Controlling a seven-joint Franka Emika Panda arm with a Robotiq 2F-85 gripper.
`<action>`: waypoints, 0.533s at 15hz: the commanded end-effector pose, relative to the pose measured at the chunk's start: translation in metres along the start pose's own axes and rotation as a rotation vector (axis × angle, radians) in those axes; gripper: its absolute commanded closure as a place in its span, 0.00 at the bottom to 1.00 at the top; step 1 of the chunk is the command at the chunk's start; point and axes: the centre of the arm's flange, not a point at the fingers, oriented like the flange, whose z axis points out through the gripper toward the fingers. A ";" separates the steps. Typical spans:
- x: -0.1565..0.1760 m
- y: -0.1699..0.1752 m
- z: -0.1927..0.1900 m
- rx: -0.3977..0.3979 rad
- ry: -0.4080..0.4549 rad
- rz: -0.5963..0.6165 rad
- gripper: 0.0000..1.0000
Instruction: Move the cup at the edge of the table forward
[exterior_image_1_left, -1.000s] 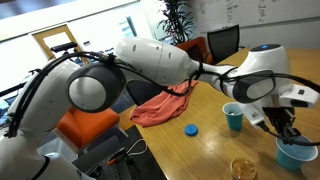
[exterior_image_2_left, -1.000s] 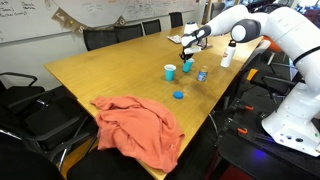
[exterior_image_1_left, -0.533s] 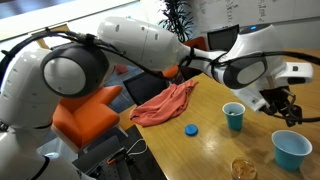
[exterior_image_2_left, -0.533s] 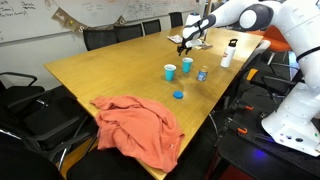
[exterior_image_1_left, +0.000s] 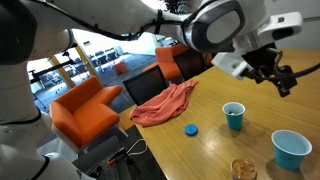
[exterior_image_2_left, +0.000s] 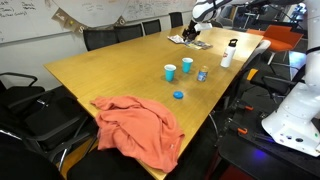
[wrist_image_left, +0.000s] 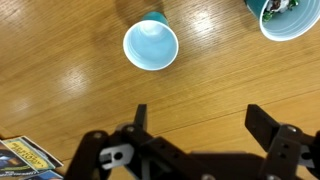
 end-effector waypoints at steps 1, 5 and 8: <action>-0.055 -0.001 -0.072 -0.005 -0.001 0.040 0.00; -0.097 0.001 -0.123 -0.037 0.015 0.113 0.00; -0.139 -0.009 -0.150 -0.051 0.021 0.147 0.00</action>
